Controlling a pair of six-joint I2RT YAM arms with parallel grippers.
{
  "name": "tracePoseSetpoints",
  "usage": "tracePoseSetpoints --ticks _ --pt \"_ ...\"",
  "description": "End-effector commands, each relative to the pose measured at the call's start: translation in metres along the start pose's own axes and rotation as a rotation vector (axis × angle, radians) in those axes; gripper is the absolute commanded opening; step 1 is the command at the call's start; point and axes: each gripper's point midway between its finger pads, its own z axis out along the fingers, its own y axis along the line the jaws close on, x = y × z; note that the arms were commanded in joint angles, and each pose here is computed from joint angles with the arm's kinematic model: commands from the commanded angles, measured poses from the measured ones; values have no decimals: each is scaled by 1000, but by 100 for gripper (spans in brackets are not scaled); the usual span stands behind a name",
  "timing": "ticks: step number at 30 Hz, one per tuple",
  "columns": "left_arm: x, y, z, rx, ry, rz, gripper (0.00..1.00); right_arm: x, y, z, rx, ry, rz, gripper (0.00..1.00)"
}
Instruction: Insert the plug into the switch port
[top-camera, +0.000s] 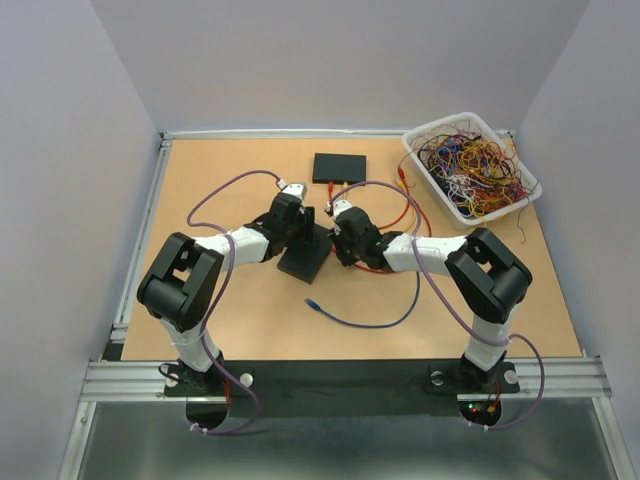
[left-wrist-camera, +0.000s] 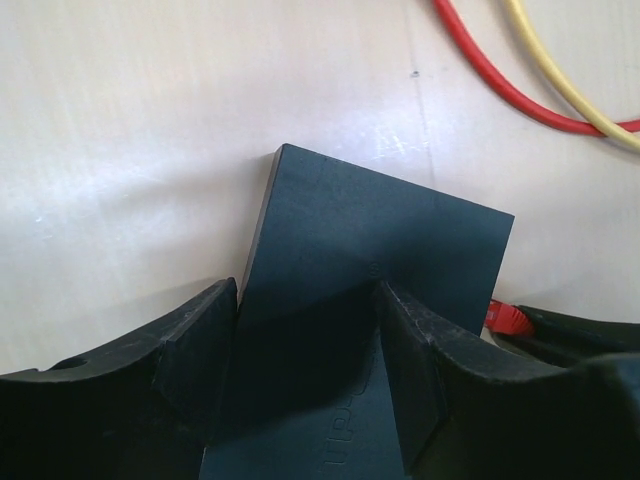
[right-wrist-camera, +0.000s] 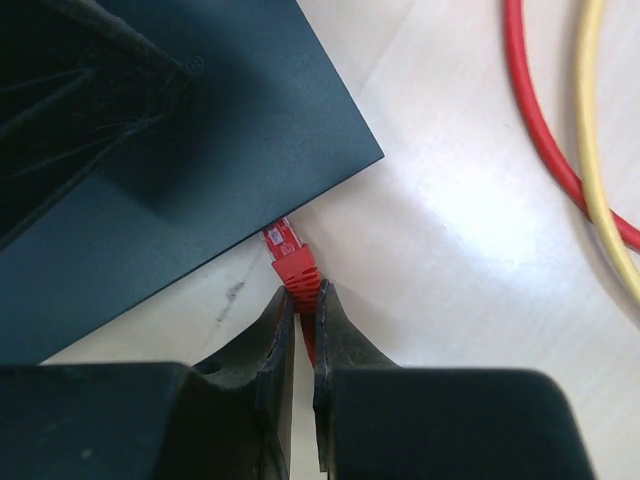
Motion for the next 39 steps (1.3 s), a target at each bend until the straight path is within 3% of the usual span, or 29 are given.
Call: tracePoseSetpoints --ticks 1,2,5,8,18,30,33,34,36,37,39 --pt "43 11 -17 -36 180 21 70 -126 50 -24 -161 -392 71 12" --pt "40 14 -17 -43 173 14 71 -125 48 -25 -155 -390 70 24" --pt "35 24 -23 -93 167 9 72 -121 44 -32 -140 -389 61 44" --pt "28 28 -28 -124 155 14 74 -118 41 -44 -133 -392 55 52" --pt "-4 50 -51 -215 78 -2 84 -101 44 -106 -190 -414 72 54" --pt "-58 57 -98 -237 -122 -99 92 -29 62 -140 -308 -290 112 53" --pt "-69 59 -124 -227 -254 -159 89 -15 68 -141 -335 -257 107 52" --pt "-91 52 -147 -171 -387 -179 89 -10 73 -141 -352 -243 103 51" --pt "-80 56 -154 -138 -461 -189 90 -2 77 -140 -365 -222 93 51" --pt "-98 47 -175 -70 -578 -200 94 3 81 -140 -377 -209 84 51" --pt "-84 52 -177 -47 -620 -209 95 9 87 -139 -399 -190 74 51"
